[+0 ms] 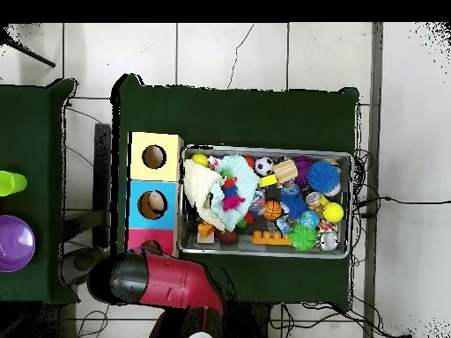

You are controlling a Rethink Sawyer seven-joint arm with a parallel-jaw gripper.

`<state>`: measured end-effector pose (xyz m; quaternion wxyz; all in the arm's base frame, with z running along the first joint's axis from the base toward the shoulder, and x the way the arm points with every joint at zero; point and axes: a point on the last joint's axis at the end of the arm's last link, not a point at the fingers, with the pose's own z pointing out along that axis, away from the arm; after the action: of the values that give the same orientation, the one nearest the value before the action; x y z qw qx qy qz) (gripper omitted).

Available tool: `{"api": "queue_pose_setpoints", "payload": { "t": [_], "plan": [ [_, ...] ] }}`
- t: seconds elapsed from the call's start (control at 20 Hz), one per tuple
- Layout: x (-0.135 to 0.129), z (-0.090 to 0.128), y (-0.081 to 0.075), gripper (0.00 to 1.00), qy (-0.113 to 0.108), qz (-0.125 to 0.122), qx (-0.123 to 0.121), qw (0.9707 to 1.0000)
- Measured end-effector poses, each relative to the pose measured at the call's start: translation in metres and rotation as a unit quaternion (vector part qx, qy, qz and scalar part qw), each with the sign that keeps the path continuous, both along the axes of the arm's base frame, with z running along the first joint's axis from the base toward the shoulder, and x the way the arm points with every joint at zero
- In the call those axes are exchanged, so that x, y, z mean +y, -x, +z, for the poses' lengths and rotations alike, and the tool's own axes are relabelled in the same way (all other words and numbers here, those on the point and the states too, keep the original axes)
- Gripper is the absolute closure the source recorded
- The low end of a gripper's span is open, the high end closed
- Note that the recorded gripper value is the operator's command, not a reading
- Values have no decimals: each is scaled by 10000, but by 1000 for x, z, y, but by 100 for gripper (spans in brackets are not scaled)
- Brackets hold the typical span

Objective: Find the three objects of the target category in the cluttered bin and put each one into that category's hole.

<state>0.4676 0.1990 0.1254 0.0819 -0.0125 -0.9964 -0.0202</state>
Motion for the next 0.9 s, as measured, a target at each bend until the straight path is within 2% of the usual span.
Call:
{"api": "queue_pose_setpoints", "payload": {
  "t": [0.4,0.9],
  "plan": [
    [-1,0,-1,100,14,-6,-34,10000],
    [-5,3,-10,100,144,-11,-309,9994]
  ]
}}
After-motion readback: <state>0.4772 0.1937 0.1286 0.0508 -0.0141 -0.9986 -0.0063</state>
